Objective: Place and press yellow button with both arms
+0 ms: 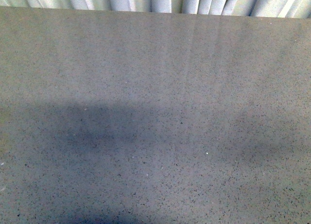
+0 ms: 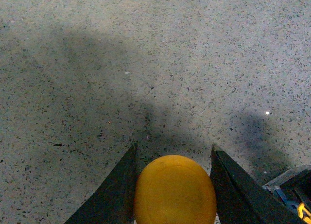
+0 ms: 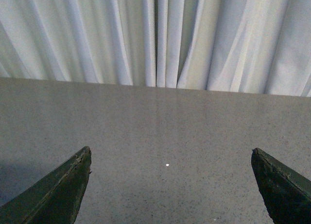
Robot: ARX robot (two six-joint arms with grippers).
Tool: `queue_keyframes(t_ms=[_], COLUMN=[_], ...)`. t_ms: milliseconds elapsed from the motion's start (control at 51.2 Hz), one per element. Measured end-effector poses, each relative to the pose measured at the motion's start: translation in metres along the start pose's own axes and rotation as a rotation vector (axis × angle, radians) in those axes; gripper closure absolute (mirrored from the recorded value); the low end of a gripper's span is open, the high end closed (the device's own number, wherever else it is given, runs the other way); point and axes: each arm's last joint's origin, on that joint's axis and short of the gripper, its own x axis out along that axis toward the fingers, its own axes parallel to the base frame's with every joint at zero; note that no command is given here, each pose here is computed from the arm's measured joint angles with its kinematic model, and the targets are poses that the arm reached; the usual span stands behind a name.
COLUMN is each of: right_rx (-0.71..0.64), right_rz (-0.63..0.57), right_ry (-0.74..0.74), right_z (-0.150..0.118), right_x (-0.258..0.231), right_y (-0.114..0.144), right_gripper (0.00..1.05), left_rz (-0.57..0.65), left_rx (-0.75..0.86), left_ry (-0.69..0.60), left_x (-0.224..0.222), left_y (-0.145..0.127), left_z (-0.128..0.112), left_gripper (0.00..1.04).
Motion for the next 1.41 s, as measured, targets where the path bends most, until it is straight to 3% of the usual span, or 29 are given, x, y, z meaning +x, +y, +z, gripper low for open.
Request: queue_keyframes(t_ms=[254,390,508,644,742,859,937,1152,1405], right_rx=[0.000,0.000,0.000,0.000,0.000,0.000,0.000,0.000,0.000], right_rz=[0.000,0.000,0.000,0.000,0.000,0.000,0.000,0.000,0.000], right_ry=[0.000,0.000,0.000,0.000,0.000,0.000,0.000,0.000,0.000], right_z=[0.000,0.000,0.000,0.000,0.000,0.000,0.000,0.000,0.000], right_x=[0.000,0.000,0.000,0.000,0.000,0.000,0.000,0.000,0.000], right_y=[0.000,0.000,0.000,0.000,0.000,0.000,0.000,0.000,0.000], right_gripper=[0.09,0.09,0.09,0.09,0.09,0.09,0.09,0.09,0.09], left_rz=[-0.010,-0.020,-0.089,-0.227,-0.343,-0.469,-0.510,-0.560,-0.548], left_rx=[-0.043,-0.057,-0.043,-0.015,0.028,0.084,0.107,0.127,0.106], left_ry=[0.017,-0.062,-0.130,-0.139,-0.131,-0.064,-0.026,0.038,0.075], left_x=[-0.007,-0.015,-0.021,-0.023,-0.022,-0.017,-0.014,-0.004,0.006], left_y=[0.003,0.003,-0.022,-0.079,-0.135,-0.201,-0.226,-0.267,-0.270], left_z=[0.008,0.047,0.083,0.093,0.088,0.059,0.043,0.011,-0.010], left_gripper=[0.70,0.70,0.70,0.70,0.70,0.70,0.70,0.70,0.70])
